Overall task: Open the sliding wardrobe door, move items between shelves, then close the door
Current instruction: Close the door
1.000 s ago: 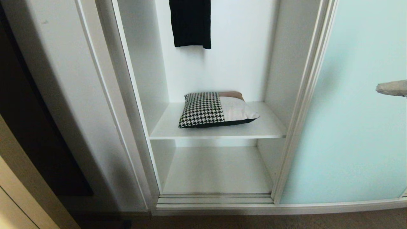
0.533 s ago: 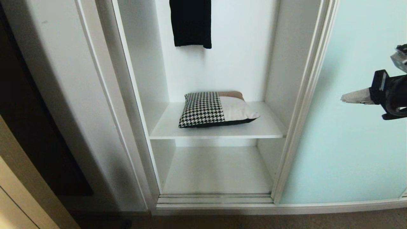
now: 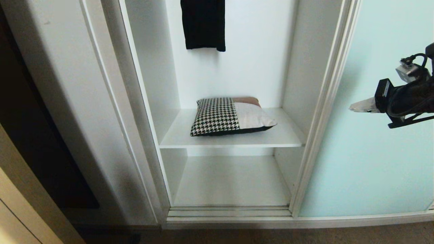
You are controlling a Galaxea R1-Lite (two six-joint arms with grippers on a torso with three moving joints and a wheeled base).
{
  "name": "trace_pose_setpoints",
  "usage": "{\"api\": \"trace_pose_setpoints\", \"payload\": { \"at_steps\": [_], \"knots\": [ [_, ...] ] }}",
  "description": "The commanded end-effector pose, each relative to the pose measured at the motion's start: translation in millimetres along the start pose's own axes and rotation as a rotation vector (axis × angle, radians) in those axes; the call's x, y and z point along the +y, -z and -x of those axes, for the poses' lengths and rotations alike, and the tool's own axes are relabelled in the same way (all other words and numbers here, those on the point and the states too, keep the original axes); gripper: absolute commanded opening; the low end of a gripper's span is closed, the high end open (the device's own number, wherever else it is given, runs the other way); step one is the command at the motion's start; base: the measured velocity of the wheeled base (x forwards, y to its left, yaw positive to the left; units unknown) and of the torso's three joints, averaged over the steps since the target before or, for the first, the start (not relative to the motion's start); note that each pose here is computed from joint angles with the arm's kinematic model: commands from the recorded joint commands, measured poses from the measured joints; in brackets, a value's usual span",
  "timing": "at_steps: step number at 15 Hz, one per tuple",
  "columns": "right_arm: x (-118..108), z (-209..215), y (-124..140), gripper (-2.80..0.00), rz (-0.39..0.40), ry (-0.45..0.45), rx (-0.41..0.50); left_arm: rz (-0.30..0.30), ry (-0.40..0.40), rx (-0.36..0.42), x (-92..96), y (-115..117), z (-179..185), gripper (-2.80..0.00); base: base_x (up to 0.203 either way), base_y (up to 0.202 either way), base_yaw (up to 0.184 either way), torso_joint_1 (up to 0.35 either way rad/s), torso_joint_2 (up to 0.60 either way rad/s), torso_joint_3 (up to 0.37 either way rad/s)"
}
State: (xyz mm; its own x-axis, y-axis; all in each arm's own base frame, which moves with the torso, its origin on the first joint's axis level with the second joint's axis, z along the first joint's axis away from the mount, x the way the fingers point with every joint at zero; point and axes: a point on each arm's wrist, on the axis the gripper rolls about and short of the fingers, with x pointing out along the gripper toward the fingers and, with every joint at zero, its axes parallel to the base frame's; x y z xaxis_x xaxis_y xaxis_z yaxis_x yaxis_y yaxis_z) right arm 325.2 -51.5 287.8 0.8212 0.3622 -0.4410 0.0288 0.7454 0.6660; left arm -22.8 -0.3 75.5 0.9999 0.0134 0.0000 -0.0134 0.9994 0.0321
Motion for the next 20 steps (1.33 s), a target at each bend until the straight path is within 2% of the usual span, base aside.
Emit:
{"api": "trace_pose_setpoints", "payload": {
  "at_steps": [1,5,11,14,17,20],
  "knots": [
    [-9.2,-17.1,-5.1,-2.8,-0.017,0.024,0.009,0.0,0.0,0.002,0.0,0.0,-0.1,-2.8,0.0,0.0,0.0,0.0,0.0,0.0],
    [-16.1,-35.2,-16.9,-2.8,-0.016,0.047,-0.012,0.0,0.0,0.002,0.0,0.0,-0.1,-2.8,0.0,0.0,0.0,0.0,0.0,0.0],
    [-38.0,-59.4,-32.7,-2.8,-0.01,0.051,-0.058,0.0,0.0,0.002,0.0,0.0,-0.1,-2.8,0.0,0.0,0.0,0.0,0.0,0.0],
    [-46.8,-70.2,-39.5,-2.8,-0.005,0.08,-0.096,0.0,0.0,0.002,0.0,0.0,-0.1,-2.8,0.0,0.0,0.0,0.0,0.0,0.0],
    [-46.9,-78.5,-46.6,-2.8,-0.004,0.077,-0.136,0.0,0.0,0.002,0.0,0.0,-0.1,-2.8,0.0,0.0,0.0,0.0,0.0,0.0],
    [-48.5,-87.7,-46.6,-2.8,-0.011,0.072,-0.131,0.0,0.0,0.002,0.0,0.0,-0.1,-2.8,0.0,0.0,0.0,0.0,0.0,0.0]
  ]
}}
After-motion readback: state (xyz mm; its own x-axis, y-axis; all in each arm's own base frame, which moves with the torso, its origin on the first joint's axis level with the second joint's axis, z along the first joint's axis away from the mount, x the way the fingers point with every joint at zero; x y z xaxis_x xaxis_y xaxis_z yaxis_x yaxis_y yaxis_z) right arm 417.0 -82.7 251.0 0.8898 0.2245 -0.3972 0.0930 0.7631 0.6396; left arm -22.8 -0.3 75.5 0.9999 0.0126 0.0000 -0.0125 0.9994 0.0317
